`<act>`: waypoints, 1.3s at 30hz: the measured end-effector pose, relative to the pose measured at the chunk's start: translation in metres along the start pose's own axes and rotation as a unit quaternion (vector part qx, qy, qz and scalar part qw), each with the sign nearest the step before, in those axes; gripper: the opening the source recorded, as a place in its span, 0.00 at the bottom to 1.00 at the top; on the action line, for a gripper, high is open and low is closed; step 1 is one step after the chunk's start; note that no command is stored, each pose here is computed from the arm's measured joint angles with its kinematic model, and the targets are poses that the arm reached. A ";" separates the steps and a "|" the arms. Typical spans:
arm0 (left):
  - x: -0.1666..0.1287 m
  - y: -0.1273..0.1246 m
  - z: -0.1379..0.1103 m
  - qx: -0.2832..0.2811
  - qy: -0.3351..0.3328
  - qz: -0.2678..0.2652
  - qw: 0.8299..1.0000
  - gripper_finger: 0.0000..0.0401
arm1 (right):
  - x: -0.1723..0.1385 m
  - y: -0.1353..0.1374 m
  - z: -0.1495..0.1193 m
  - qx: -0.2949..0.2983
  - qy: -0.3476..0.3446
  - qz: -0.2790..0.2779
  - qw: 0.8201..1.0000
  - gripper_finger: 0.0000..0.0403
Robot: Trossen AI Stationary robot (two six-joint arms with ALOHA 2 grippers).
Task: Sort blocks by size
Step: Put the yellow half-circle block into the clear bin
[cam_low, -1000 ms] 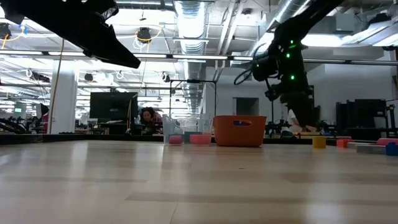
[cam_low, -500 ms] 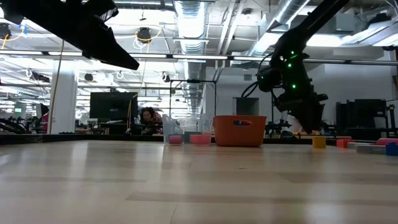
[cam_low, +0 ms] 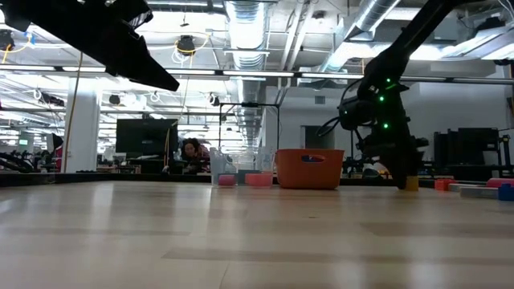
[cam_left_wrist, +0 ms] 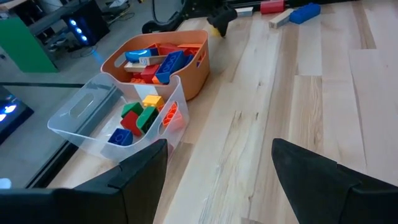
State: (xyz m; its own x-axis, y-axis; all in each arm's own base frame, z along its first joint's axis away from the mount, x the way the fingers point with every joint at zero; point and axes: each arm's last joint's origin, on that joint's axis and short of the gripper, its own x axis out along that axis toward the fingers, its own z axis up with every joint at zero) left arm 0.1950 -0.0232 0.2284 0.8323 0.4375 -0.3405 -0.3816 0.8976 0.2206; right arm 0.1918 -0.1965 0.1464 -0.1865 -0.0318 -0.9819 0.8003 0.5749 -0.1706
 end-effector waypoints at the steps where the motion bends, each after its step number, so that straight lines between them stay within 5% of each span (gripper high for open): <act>1: 0.000 0.000 0.000 0.000 0.000 0.000 1.000 0.70 | 0.000 0.000 0.001 -0.001 -0.007 0.001 1.000 0.58; 10: 0.000 0.000 -0.001 0.002 0.002 0.000 1.000 0.70 | 0.000 -0.002 0.000 -0.011 0.004 -0.001 1.000 0.28; 18: 0.000 0.000 -0.001 0.001 0.004 0.000 1.000 0.70 | -0.013 0.015 -0.016 -0.058 0.049 -0.018 0.997 0.28; 25: 0.000 0.000 -0.001 -0.004 0.002 0.000 1.000 0.70 | -0.071 0.038 -0.027 -0.073 -0.087 -0.001 0.993 0.30; 28: 0.000 0.000 0.000 -0.006 0.000 0.000 1.000 0.70 | -0.103 0.053 -0.030 -0.085 -0.189 0.033 0.978 0.29; 32: 0.000 0.000 0.002 -0.014 -0.007 0.000 1.000 0.70 | -0.138 0.076 -0.028 -0.106 -0.322 0.097 0.936 0.29; 36: 0.000 0.000 0.002 -0.020 -0.007 0.000 1.000 0.70 | -0.153 0.105 -0.016 -0.149 -0.397 0.184 0.887 0.29; 39: 0.000 0.000 0.002 -0.021 -0.008 0.000 1.000 0.70 | -0.152 0.128 0.001 -0.174 -0.419 0.204 0.868 0.29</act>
State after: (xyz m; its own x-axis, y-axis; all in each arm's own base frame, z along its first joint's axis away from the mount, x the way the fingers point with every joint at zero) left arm 0.1957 -0.0234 0.2301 0.8389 0.4362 -0.3255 -0.3969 0.8995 0.1825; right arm 0.3235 -0.1191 0.2742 0.6672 -0.2676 -0.6951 0.4557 0.8849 0.0968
